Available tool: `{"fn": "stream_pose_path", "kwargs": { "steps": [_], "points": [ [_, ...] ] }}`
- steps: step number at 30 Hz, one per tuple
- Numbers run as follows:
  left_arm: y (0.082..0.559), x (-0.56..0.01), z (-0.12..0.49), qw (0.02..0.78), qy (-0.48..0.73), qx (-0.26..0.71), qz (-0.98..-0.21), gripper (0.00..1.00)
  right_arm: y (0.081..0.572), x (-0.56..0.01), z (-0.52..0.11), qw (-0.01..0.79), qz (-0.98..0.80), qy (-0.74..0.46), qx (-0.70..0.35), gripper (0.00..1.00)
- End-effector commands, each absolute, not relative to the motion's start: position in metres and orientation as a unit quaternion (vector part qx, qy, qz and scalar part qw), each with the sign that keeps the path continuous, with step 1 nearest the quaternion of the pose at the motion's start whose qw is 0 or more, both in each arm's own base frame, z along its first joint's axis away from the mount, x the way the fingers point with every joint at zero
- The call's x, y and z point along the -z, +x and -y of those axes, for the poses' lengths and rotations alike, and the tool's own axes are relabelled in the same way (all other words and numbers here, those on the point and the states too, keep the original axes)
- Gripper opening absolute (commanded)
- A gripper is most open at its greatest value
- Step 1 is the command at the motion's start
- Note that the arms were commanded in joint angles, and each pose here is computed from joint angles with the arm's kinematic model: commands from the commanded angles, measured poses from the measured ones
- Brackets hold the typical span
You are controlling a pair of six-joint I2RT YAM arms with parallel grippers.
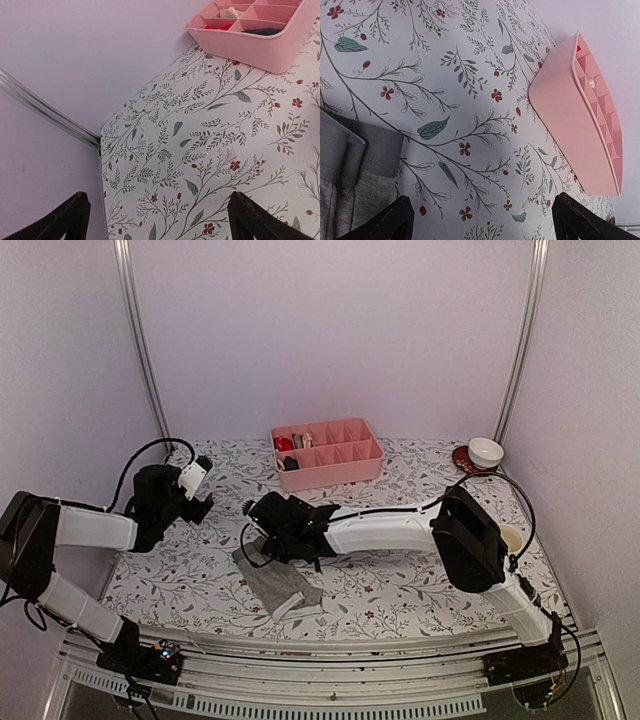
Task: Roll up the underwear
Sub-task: Rotate the underwear at the center of the board.
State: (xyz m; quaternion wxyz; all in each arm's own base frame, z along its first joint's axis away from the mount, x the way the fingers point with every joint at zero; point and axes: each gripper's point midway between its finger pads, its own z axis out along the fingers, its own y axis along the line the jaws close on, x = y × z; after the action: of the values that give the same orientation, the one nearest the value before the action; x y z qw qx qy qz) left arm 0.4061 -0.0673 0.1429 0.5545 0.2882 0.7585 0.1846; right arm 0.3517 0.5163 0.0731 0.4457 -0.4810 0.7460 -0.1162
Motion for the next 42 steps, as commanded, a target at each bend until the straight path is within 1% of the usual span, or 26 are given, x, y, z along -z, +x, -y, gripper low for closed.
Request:
{"fn": "stream_pose_path", "kwargs": {
  "steps": [1, 3, 6, 9, 13, 15, 18, 24, 32, 36, 42],
  "points": [
    [0.413, -0.155, 0.067, 0.571, 0.279, -0.181, -0.750, 0.99, 0.337, -0.144, -0.534, 0.506, -0.723, -0.469, 0.019, 0.99],
    [0.413, -0.154, 0.068, 0.571, 0.279, -0.181, -0.751, 0.98, 0.323, -0.144, -0.547, 0.498, -0.716, -0.489, -0.030, 0.99],
    [0.414, -0.154, 0.067, 0.570, 0.279, -0.181, -0.751, 0.99, 0.311, -0.140, -0.560, 0.486, -0.711, -0.502, -0.076, 0.99],
    [0.414, -0.153, 0.068, 0.569, 0.280, -0.181, -0.752, 0.98, 0.304, -0.129, -0.569, 0.473, -0.709, -0.513, -0.102, 0.99],
    [0.413, -0.152, 0.068, 0.569, 0.281, -0.179, -0.752, 0.98, 0.310, -0.111, -0.567, 0.468, -0.717, -0.510, -0.079, 0.99],
    [0.413, -0.152, 0.067, 0.569, 0.280, -0.181, -0.752, 0.99, 0.312, -0.076, -0.564, 0.448, -0.723, -0.523, -0.059, 0.99],
    [0.413, -0.153, 0.068, 0.570, 0.280, -0.180, -0.751, 0.99, 0.317, -0.063, -0.562, 0.439, -0.729, -0.522, -0.053, 0.99],
    [0.412, -0.153, 0.069, 0.570, 0.283, -0.175, -0.751, 0.98, 0.324, -0.054, -0.551, 0.432, -0.746, -0.506, -0.033, 0.99],
    [0.410, -0.156, 0.072, 0.575, 0.286, -0.169, -0.748, 0.99, 0.360, -0.038, -0.504, 0.415, -0.796, -0.440, 0.022, 0.99],
    [0.409, -0.154, 0.077, 0.574, 0.298, -0.157, -0.746, 0.99, 0.376, -0.039, -0.480, 0.407, -0.824, -0.394, 0.017, 0.99],
    [0.404, -0.152, 0.086, 0.575, 0.318, -0.137, -0.741, 0.98, 0.389, -0.046, -0.461, 0.409, -0.839, -0.358, 0.016, 0.99]
  ]
}}
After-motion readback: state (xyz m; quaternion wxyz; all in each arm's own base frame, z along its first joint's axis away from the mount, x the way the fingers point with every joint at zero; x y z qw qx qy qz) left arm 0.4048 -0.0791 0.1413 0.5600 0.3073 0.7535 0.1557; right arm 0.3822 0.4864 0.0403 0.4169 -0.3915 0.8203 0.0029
